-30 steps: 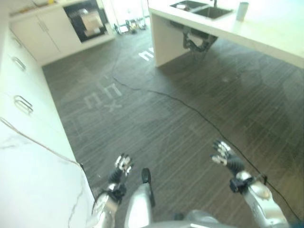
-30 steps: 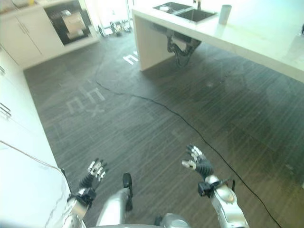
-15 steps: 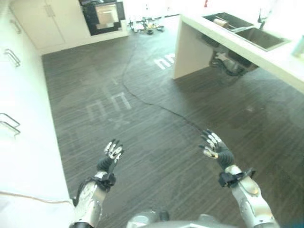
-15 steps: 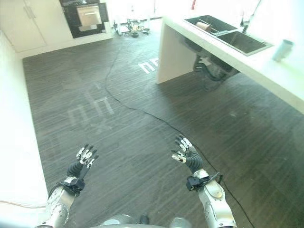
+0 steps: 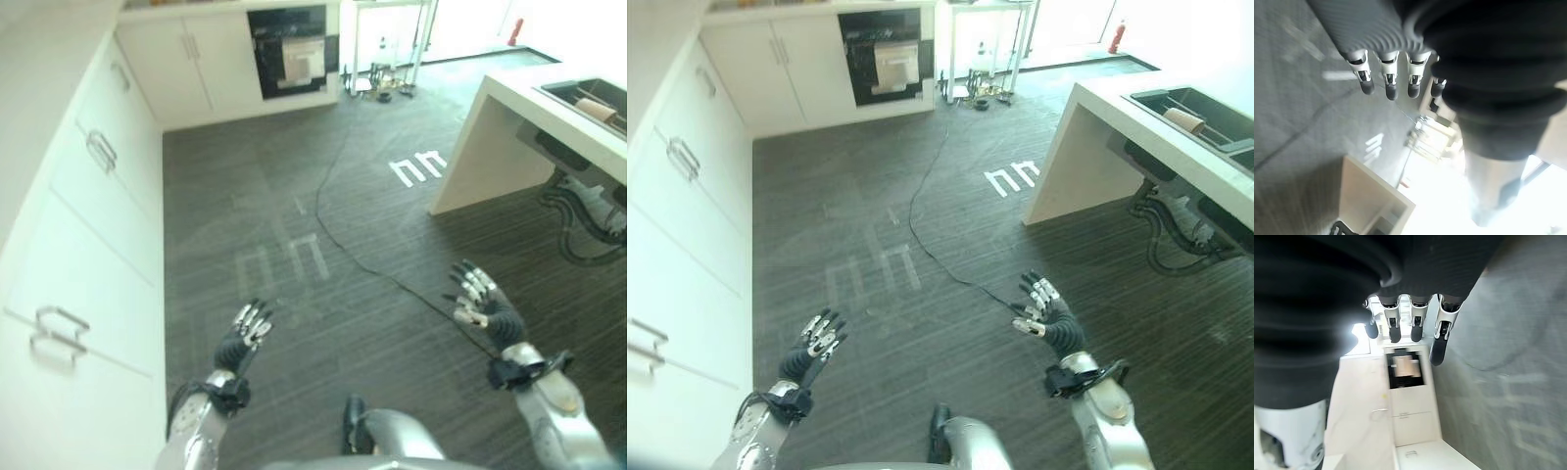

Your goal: Place the dishes in the dishwasher.

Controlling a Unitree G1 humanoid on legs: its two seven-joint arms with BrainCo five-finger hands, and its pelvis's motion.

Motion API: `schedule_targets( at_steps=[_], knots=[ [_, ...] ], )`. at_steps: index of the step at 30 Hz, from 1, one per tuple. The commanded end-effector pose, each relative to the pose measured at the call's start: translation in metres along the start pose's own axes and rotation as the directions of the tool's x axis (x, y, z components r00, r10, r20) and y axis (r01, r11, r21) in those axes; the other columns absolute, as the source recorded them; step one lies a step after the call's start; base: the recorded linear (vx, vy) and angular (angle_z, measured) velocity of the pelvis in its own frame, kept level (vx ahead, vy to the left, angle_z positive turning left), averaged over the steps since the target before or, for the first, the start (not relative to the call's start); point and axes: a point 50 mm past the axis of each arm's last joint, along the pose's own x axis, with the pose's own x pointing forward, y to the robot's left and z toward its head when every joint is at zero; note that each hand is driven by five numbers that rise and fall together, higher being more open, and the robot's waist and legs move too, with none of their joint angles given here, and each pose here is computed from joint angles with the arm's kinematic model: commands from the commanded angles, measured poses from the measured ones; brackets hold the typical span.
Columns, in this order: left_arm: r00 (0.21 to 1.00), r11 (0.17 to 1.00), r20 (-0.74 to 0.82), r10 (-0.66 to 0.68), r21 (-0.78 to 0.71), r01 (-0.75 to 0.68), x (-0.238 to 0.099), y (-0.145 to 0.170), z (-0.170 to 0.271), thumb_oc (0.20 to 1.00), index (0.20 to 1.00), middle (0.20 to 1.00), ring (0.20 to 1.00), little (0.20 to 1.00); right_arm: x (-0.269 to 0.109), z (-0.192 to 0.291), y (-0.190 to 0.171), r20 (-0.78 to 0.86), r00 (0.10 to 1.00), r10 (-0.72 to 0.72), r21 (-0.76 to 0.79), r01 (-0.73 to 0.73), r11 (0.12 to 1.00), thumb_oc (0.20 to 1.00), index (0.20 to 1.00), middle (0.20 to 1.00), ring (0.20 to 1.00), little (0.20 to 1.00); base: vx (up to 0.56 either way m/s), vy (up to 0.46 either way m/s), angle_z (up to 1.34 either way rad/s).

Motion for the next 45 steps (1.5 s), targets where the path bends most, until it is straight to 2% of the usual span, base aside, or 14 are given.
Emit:
schedule_targets(
  at_steps=[1,7,10,13,16,20,24,27,31,38,45],
  knots=[
    [0.995,0.996,0.086,-0.052,0.082,0.045,0.004,-0.001,0.029,1.0,1.0,1.0,1.0,1.0,0.002,0.02,0.003,0.11,0.994,0.009,-0.012,-0.008,1.0,1.0,1.0,1.0,1.0,1.0,0.45,-0.211,-0.13],
    [0.977,0.994,0.195,-0.091,0.08,0.076,0.006,-0.016,0.038,1.0,1.0,1.0,1.0,1.0,0.01,0.056,-0.001,0.252,0.965,0.07,-0.102,-0.046,0.994,1.0,1.0,1.0,1.0,1.0,0.45,-0.178,-0.68],
    [0.959,0.986,0.247,-0.136,0.127,0.107,0.003,-0.02,0.052,1.0,1.0,1.0,1.0,1.0,0.016,0.073,-0.003,0.304,0.95,0.074,-0.079,-0.052,0.996,1.0,1.0,1.0,1.0,1.0,0.51,0.148,-1.35],
    [0.932,0.974,0.326,-0.161,0.207,0.096,-0.013,-0.018,0.07,1.0,1.0,1.0,1.0,1.0,0.017,0.087,0.003,0.351,0.926,0.138,-0.105,-0.107,0.989,1.0,1.0,1.0,1.0,1.0,0.64,0.507,-2.16],
    [0.918,0.956,0.339,-0.208,0.27,0.116,-0.003,-0.023,0.078,1.0,1.0,1.0,1.0,1.0,0.02,0.089,0.008,0.377,0.918,0.12,-0.094,-0.091,0.991,1.0,1.0,1.0,1.0,1.0,0.35,0.444,-1.66],
    [0.905,0.915,0.304,-0.296,0.364,0.177,0.006,-0.032,0.088,1.0,1.0,1.0,1.0,1.0,0.009,0.088,0.011,0.411,0.91,0.058,-0.027,-0.051,0.998,1.0,1.0,1.0,1.0,1.0,0.24,0.271,-0.22],
    [0.892,0.898,0.333,-0.306,0.412,0.155,0.0,-0.033,0.099,1.0,1.0,1.0,1.0,1.0,0.007,0.087,0.017,0.419,0.906,0.065,-0.02,-0.063,0.998,1.0,1.0,1.0,1.0,1.0,0.16,0.182,-0.36],
    [0.846,0.855,0.406,-0.346,0.507,0.106,-0.004,-0.041,0.119,1.0,1.0,1.0,1.0,1.0,0.012,0.091,0.018,0.43,0.899,0.081,-0.004,-0.087,0.996,1.0,1.0,1.0,1.0,1.0,0.14,-0.037,-1.09],
    [0.843,0.869,0.434,-0.317,0.49,0.075,-0.007,-0.039,0.13,1.0,1.0,1.0,1.0,1.0,0.011,0.092,0.018,0.425,0.898,0.116,-0.015,-0.121,0.992,1.0,1.0,1.0,1.0,1.0,0.21,-0.175,-1.31],
    [0.813,0.864,0.463,-0.354,0.495,0.095,-0.005,-0.047,0.135,1.0,1.0,1.0,1.0,1.0,0.008,0.093,0.022,0.453,0.884,0.112,-0.007,-0.122,0.992,1.0,1.0,1.0,1.0,1.0,0.31,-0.349,-0.54],
    [0.84,0.937,0.467,-0.278,0.323,0.13,-0.007,-0.043,0.117,1.0,1.0,1.0,1.0,1.0,0.015,0.098,0.017,0.434,0.895,0.104,-0.033,-0.1,0.994,1.0,1.0,1.0,1.0,1.0,0.38,-0.405,0.09]
  ],
)
